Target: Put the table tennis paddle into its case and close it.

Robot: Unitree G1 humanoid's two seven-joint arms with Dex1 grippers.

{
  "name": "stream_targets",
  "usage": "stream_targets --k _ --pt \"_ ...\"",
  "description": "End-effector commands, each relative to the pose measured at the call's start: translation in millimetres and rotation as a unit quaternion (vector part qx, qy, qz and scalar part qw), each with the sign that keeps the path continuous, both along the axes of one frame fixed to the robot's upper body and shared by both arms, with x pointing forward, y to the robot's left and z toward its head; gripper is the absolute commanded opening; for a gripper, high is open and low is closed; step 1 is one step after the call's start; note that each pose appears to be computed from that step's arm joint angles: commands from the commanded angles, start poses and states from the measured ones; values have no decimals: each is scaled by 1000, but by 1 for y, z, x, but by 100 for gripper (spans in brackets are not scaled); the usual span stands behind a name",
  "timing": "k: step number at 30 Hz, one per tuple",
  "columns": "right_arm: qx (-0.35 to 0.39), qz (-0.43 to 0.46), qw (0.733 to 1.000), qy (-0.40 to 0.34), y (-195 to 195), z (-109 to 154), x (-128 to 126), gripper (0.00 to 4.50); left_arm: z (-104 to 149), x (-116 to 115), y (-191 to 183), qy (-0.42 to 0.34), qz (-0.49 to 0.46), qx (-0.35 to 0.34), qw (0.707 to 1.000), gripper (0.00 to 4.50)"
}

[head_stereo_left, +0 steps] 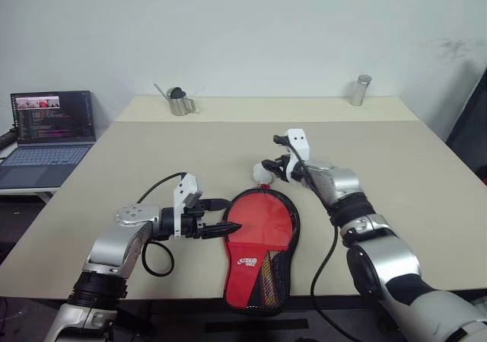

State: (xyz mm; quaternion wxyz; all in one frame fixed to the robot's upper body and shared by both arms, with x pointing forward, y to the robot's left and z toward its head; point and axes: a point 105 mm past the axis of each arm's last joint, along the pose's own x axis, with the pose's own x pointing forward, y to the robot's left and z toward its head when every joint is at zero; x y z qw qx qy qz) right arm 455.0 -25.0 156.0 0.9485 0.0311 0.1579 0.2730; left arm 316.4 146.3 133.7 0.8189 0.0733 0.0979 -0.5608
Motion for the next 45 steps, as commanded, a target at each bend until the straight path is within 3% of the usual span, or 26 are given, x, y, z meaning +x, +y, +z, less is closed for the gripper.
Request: stream_targets --k 1,9,16,19,24,26,36,45 --pt "10 -12 1000 -27 11 9 6 263 15 0 0 -31 -2 -3 1000 383" --pt "-49 15 998 -34 41 -17 -5 263 15 0 -1 -35 -5 1 999 383" --pt "-114 20 992 -52 41 -28 -6 263 13 10 -8 -49 -19 15 998 383" --pt "-137 22 989 -56 39 -33 -7 205 7 15 -15 -55 -33 27 998 383" --pt "-138 19 989 -49 36 -38 -7 44 -7 19 -34 -51 -61 35 996 383" --pt "-138 17 989 -48 35 -39 -7 2 -17 19 -45 -43 -73 38 996 383" --pt "-127 14 991 -46 35 -37 -7 2 -57 21 -47 -25 -72 75 994 383" --pt "-115 -13 991 -70 22 -21 3 2 -63 25 -45 -12 -47 59 997 383"
